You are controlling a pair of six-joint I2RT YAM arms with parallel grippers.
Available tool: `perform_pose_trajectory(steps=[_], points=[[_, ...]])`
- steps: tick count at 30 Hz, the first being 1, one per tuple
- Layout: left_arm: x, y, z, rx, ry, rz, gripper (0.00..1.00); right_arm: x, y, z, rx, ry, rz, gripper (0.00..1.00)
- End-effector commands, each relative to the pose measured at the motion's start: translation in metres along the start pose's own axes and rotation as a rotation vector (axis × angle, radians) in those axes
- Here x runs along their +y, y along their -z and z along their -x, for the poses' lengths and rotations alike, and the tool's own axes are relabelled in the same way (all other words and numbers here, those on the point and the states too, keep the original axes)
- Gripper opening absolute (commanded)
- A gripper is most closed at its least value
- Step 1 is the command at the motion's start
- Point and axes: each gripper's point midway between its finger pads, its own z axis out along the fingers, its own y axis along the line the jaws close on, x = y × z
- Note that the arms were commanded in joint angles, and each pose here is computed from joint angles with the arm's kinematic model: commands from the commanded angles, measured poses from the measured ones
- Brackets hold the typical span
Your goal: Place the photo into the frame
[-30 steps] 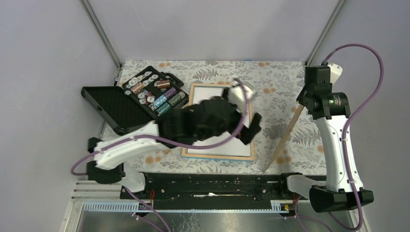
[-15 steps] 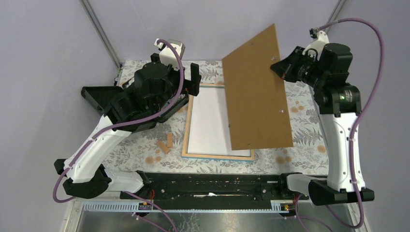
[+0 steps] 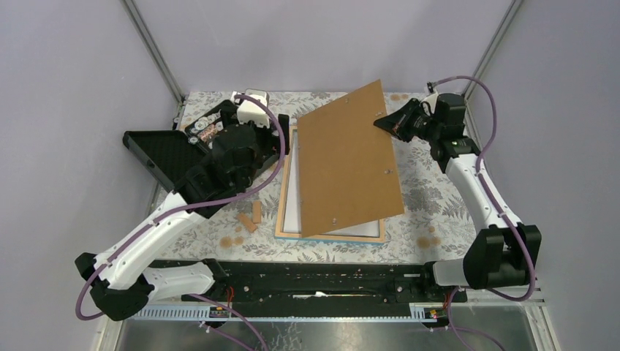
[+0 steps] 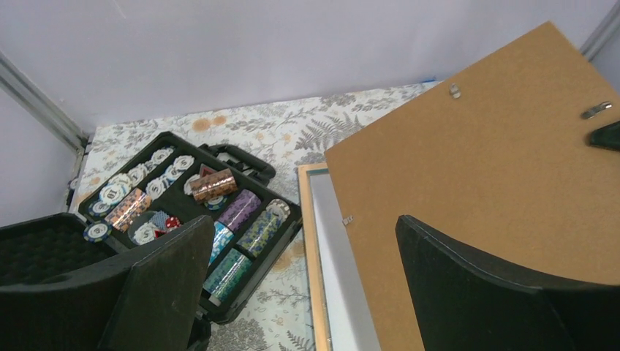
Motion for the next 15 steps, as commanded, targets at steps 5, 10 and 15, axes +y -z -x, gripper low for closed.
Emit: perform_pose_trajectory(steps=[5, 10, 15], points=[[-0.011, -0.032, -0.019, 0.036, 0.060, -0.040, 0.99, 0.023, -0.019, 0.004, -0.057, -0.019, 0.160, 0.00], [-0.008, -0.037, -0.022, 0.055, 0.096, -0.053, 0.99, -0.003, -0.034, -0.011, -0.041, -0.075, 0.143, 0.00], [-0.004, -0.043, -0.025, 0.068, 0.121, -0.059, 0.99, -0.026, -0.048, -0.022, -0.041, -0.107, 0.128, 0.00]])
